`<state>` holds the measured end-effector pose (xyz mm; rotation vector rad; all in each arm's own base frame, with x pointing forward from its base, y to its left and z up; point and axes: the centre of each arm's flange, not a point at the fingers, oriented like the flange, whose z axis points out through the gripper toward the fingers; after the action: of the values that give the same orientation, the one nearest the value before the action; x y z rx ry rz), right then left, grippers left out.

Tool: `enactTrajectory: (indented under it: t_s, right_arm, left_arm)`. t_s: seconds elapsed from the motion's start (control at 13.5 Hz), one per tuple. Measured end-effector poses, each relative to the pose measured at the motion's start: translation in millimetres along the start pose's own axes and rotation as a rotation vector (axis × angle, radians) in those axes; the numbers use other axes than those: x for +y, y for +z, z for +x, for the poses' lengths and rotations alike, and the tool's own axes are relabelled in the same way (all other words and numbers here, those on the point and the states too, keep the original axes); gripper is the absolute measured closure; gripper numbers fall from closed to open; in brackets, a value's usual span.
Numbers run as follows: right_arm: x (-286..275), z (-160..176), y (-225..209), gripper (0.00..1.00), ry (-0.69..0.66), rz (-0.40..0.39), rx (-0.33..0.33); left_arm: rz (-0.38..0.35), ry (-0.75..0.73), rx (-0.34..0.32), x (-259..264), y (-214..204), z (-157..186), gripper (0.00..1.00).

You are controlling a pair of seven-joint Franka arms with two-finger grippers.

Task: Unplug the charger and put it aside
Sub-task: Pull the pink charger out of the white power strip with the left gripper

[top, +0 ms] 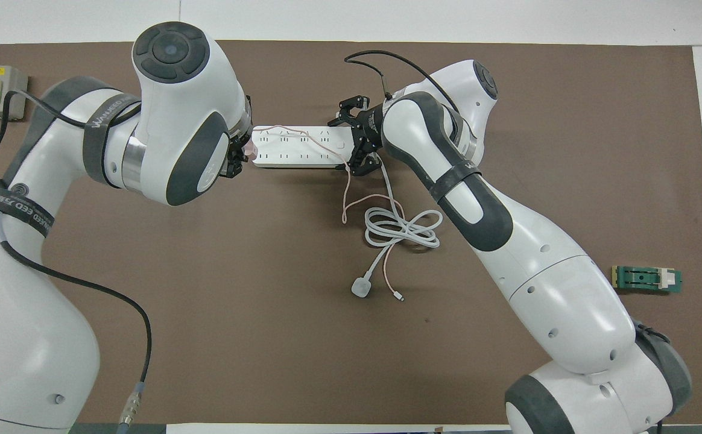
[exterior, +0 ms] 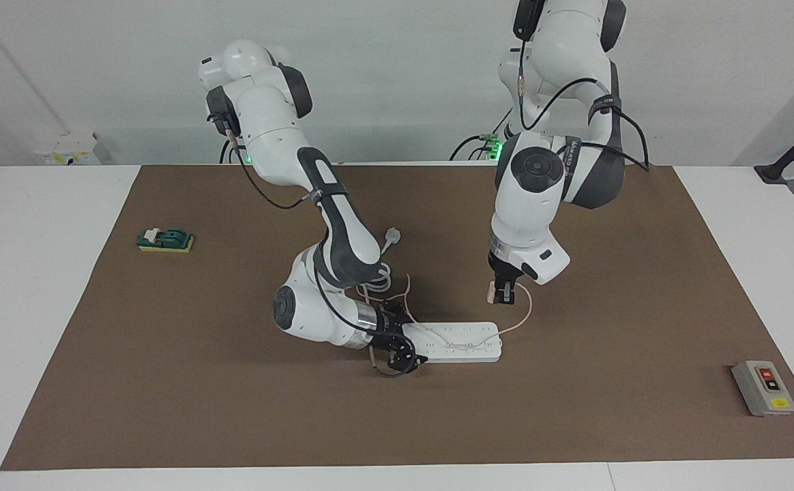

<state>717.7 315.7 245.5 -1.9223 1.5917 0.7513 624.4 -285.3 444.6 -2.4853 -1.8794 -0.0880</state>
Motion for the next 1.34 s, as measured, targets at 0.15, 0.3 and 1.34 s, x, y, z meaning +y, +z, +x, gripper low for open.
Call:
enactTrajectory:
  t_s: [0.15, 0.3, 1.34]
  right_arm:
    - [0.1, -0.3, 0.9, 0.0, -0.003, 0.001, 0.005]
    - [-0.4, -0.6, 0.1, 0.04, 0.0, 0.005, 0.007]
    - [-0.3, -0.6, 0.2, 0.04, 0.0, 0.006, 0.007]
  left_arm:
    - [0.001, 0.021, 0.001, -2.0, -6.0, 2.7, 0.69]
    - [0.014, 0.072, 0.003, -3.9, -7.5, 6.2, 0.69]
    - [0.124, 1.097, -0.091, -47.6, -23.0, 147.7, 0.69]
